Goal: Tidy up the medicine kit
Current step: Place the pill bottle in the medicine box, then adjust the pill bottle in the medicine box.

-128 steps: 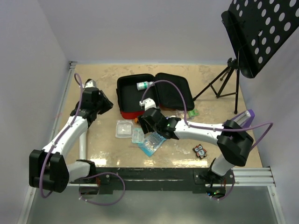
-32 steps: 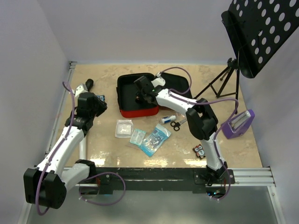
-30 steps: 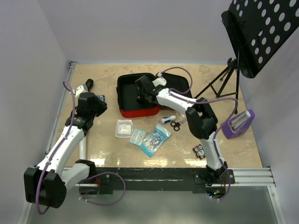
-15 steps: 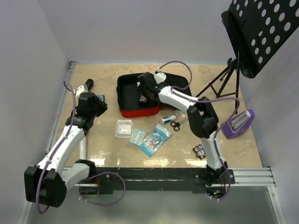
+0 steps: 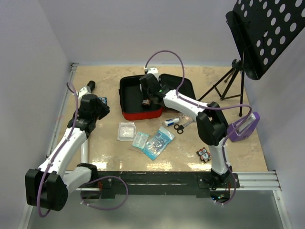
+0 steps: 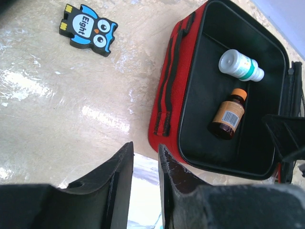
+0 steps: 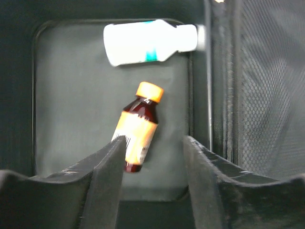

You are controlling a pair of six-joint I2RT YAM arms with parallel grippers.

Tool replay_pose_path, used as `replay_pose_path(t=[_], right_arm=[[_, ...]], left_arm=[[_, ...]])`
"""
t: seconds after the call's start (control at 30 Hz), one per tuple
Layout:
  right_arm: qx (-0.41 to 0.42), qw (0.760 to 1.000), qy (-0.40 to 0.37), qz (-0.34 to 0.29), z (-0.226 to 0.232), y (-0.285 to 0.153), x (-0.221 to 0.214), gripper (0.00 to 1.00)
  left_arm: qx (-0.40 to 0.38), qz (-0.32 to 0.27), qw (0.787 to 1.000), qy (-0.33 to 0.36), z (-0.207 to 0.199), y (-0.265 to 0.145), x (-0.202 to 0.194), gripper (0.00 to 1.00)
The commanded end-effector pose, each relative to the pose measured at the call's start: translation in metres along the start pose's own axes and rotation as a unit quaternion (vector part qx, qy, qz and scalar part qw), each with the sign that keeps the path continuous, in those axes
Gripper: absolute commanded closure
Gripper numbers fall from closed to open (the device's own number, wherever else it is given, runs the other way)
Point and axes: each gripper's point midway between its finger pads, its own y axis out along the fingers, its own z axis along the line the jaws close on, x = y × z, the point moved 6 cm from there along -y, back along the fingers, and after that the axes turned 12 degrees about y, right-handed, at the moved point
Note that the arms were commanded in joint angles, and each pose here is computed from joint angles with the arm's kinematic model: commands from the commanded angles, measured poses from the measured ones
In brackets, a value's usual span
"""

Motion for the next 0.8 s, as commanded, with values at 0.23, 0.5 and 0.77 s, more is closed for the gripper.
replay_pose_path(t=[0.23,0.5,0.77], right_arm=[[0.020,0.976,-0.216,0.026,0.027,-0.021,-0.016,0.26],[-0.020,0.968,-0.247,0.043,0.016,-0.004,-0.025,0.23],[0.011,0.979,-0.184,0.082,0.017,0.023,-0.037,0.23]], left_arm=[[-0.025,0.002,1.000,0.011,-0.005,0.003,-0.003,0.69],[-0.030,0.006,0.999,0.012,-0.006,0.006,-0.004,0.69],[-0.032,0.007,0.999,0.012,-0.007,0.008,-0.004,0.70]])
